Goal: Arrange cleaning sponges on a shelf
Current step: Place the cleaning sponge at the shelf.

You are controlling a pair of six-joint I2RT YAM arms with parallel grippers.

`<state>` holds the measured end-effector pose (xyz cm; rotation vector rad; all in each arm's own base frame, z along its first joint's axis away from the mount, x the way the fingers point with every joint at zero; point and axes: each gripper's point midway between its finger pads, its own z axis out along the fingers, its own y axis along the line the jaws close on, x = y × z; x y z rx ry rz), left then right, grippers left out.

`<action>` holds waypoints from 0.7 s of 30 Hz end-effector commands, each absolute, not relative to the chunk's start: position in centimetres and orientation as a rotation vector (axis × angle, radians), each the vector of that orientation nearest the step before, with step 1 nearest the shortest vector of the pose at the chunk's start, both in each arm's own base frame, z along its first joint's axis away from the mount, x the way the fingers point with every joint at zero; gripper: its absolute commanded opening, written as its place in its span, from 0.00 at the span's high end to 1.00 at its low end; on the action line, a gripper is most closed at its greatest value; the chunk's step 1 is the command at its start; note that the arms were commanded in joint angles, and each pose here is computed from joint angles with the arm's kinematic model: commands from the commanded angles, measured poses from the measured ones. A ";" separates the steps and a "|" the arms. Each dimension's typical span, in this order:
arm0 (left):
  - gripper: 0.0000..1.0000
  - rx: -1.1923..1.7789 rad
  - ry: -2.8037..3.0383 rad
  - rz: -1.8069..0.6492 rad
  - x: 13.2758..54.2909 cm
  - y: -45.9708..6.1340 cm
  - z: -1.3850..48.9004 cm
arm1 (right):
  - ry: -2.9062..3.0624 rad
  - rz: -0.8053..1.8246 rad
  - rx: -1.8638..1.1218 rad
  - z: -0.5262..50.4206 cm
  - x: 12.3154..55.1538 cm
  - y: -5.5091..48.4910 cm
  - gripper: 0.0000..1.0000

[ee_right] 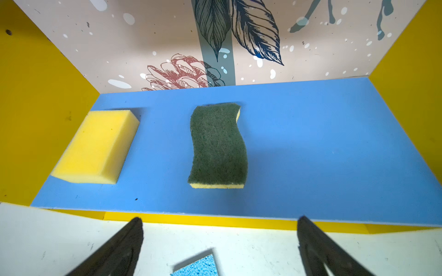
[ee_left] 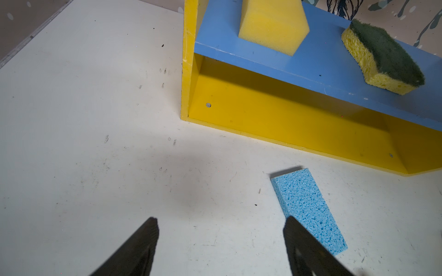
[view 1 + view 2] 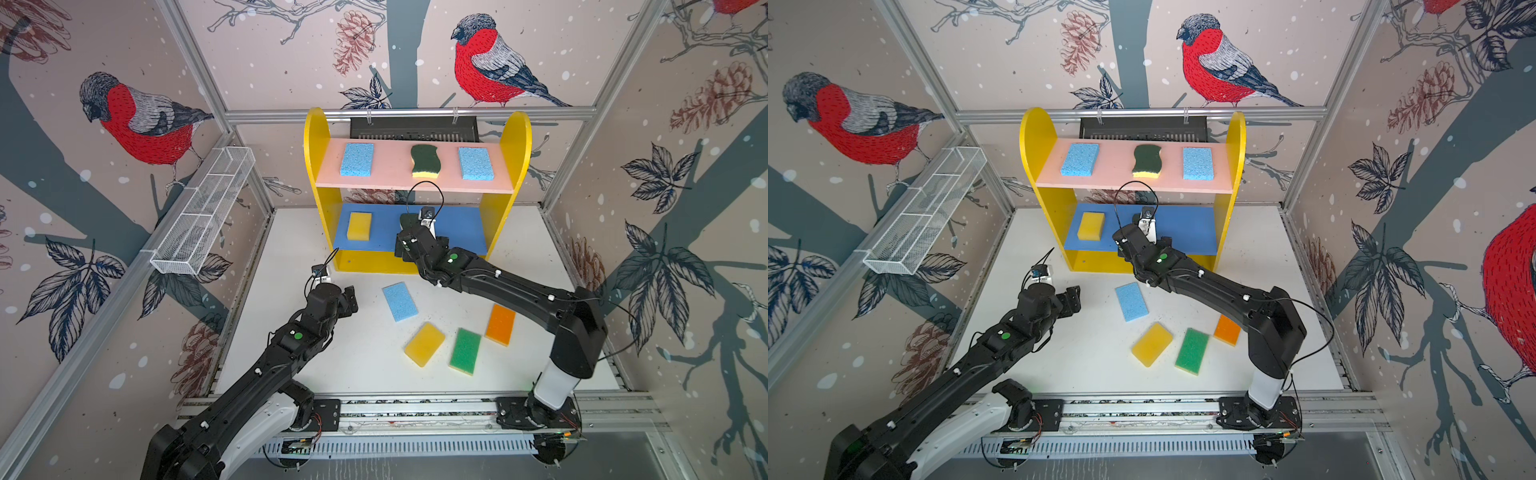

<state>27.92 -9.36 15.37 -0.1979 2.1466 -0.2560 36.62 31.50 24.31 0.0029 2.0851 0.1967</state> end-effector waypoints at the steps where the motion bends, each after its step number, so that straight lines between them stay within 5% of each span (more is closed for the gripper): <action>1: 0.17 -0.210 2.146 -0.268 27.9 -9.4 15.8 | 2.084 0.248 0.096 24.4 35.3 29.7 0.00; 21: 0.18 -0.215 2.217 -0.312 26.8 -10.1 14.5 | 2.174 0.444 0.098 20.6 26.0 21.3 0.00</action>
